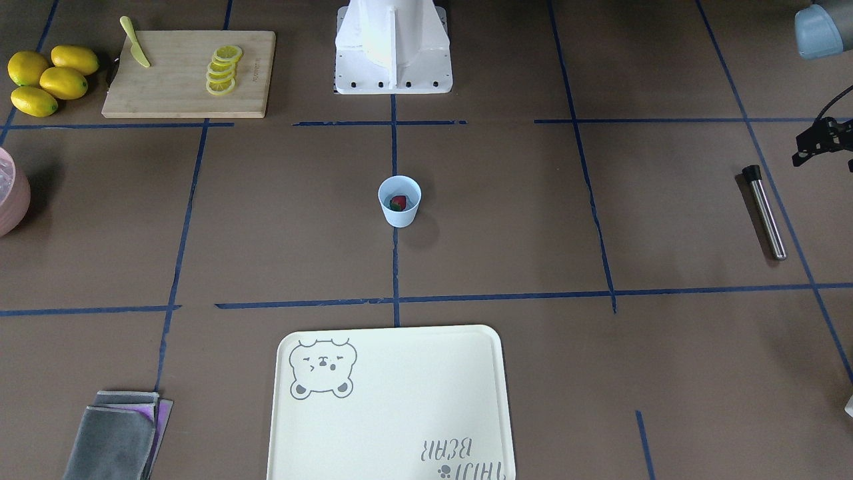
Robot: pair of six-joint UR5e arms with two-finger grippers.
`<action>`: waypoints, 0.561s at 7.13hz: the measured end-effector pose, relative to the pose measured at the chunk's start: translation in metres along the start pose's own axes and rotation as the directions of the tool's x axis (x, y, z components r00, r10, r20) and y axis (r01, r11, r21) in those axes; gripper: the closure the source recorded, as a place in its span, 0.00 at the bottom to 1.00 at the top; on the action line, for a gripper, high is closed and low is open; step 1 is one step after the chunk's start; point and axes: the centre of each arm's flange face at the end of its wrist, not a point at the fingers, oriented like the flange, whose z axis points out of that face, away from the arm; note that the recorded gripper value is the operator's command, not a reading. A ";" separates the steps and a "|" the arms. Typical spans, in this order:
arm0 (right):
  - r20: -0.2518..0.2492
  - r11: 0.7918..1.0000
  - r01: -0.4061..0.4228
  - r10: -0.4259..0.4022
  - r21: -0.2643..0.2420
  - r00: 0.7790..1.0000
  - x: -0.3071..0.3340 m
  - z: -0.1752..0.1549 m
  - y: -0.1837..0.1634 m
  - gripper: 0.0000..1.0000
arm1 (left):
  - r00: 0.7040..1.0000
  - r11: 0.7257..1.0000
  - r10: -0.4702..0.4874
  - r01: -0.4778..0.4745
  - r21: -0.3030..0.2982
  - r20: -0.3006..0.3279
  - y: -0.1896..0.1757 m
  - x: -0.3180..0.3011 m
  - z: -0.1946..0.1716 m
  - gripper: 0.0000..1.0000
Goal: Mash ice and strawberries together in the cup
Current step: 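Grasp the metal rod with the left gripper off to the side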
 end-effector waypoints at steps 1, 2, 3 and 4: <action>0.000 1.000 0.000 0.000 0.001 1.000 -0.001 0.000 0.001 0.01 | 1.000 0.999 -0.029 0.029 0.027 -0.006 -0.001 -0.016 0.019 0.00; 0.001 1.000 0.000 0.000 0.001 1.000 -0.001 0.000 0.002 0.01 | 0.997 0.996 -0.070 0.071 0.055 -0.014 -0.003 -0.028 0.034 0.00; 0.001 1.000 -0.001 0.001 0.000 1.000 -0.001 0.000 0.003 0.01 | 0.994 0.991 -0.109 0.110 0.077 -0.024 -0.007 -0.036 0.048 0.00; 0.001 1.000 -0.002 0.002 -0.001 1.000 -0.001 0.000 0.004 0.01 | 0.992 0.988 -0.126 0.128 0.086 -0.032 -0.013 -0.039 0.062 0.00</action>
